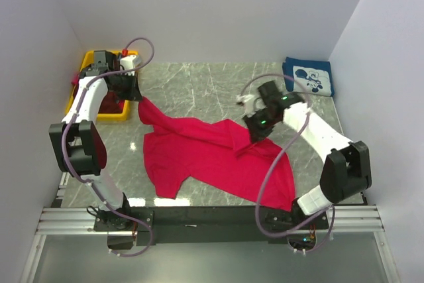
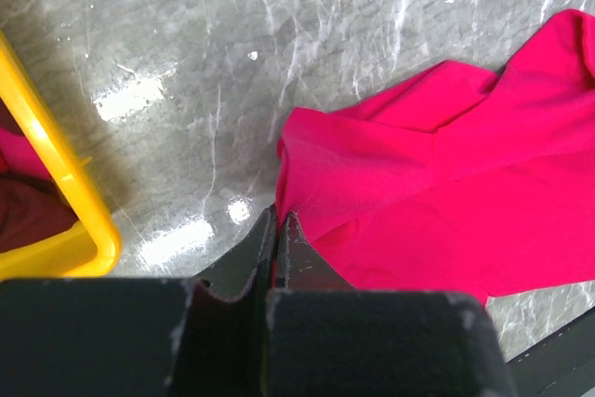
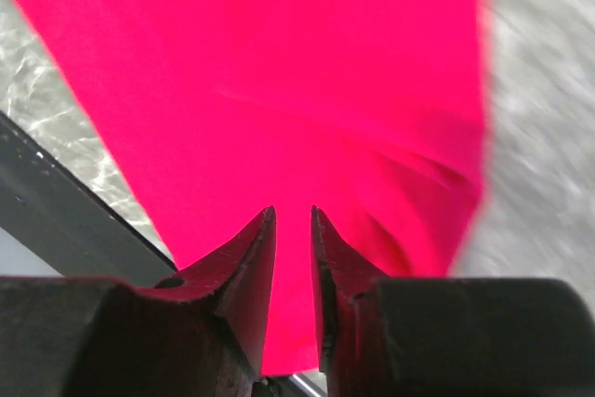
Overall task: Fold and stack the t-shirts
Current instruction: Flatten the tshirt out
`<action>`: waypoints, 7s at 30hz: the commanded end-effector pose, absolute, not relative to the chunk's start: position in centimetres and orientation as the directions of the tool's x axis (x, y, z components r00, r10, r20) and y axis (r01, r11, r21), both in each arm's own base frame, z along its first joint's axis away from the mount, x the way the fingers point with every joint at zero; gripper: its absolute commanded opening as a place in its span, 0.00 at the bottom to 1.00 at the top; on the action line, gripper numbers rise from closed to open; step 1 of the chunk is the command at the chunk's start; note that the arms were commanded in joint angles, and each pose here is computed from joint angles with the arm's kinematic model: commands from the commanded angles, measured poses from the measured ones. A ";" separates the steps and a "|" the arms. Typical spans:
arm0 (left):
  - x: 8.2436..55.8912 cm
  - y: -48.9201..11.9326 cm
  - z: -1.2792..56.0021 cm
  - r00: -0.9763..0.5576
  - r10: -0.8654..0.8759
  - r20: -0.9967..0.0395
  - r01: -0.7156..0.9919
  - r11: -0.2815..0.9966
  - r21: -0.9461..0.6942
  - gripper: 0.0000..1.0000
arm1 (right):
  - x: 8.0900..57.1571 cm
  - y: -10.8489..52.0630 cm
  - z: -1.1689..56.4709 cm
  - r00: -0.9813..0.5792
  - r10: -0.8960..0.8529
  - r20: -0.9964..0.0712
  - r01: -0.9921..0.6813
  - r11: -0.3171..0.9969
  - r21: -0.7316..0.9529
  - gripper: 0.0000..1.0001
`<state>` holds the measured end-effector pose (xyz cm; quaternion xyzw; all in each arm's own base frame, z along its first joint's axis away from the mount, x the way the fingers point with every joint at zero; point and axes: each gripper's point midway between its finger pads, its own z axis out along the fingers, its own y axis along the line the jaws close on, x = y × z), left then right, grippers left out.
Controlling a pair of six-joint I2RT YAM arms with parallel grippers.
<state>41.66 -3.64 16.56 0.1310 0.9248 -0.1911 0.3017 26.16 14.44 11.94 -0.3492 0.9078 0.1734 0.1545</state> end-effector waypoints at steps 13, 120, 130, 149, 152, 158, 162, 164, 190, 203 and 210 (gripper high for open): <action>41.5 -3.2 15.5 -0.787 0.129 -0.603 0.346 0.902 -0.258 0.00 | 24.8 23.2 9.1 -0.617 -0.695 -0.368 -0.697 0.700 -0.154 0.90; 22.4 0.0 59.0 0.427 0.217 -0.878 0.016 0.969 0.248 0.01 | 21.4 -6.3 57.5 0.196 -0.517 -0.833 0.394 0.820 -0.416 0.00; 35.3 -0.6 38.2 -0.040 0.145 -0.989 0.262 0.956 0.130 0.01 | 35.5 -2.1 34.4 -0.182 -0.518 -0.836 -0.048 0.854 -0.519 0.00; 65.7 -2.3 21.3 -0.381 0.052 -0.923 0.167 0.986 -0.014 0.28 | 59.5 -2.9 20.1 -0.524 -0.419 -0.742 0.010 0.867 -0.497 0.60; 66.2 -1.9 22.1 -0.372 -0.012 -0.928 0.109 0.993 -0.056 0.63 | 59.5 -3.8 21.0 -0.555 -0.365 -0.747 0.048 0.883 -0.467 0.67; 57.2 -4.0 22.5 -0.463 0.078 -0.883 0.294 0.953 -0.070 0.65 | 51.7 -1.5 22.8 -0.557 -0.432 -0.709 -0.169 0.895 -0.412 0.68; 48.4 -5.9 20.0 -0.585 0.151 -0.797 0.404 0.906 -0.125 0.59 | 44.1 -0.2 18.1 -0.663 -0.495 -0.561 -0.375 0.869 -0.324 0.67; 43.7 -6.3 15.9 -0.693 0.190 -0.696 0.421 0.889 -0.177 0.58 | 40.6 0.2 16.6 -0.698 -0.517 -0.495 -0.446 0.855 -0.264 0.67; 24.6 -3.2 -0.3 -0.869 0.469 -0.156 0.484 0.872 -0.077 0.44 | 25.7 -4.3 -0.7 -0.771 -0.635 0.047 -0.629 0.749 -0.208 0.26; 25.8 2.1 2.8 -0.863 0.471 -0.182 0.483 0.876 -0.023 0.44 | 17.9 1.8 3.0 -0.664 -0.747 -0.006 -0.747 0.664 0.028 0.32; 24.6 -5.4 8.8 -0.698 0.608 -0.379 0.682 0.726 -0.091 0.48 | 22.7 1.9 8.2 -0.741 -0.645 -0.184 -0.657 0.754 0.002 0.31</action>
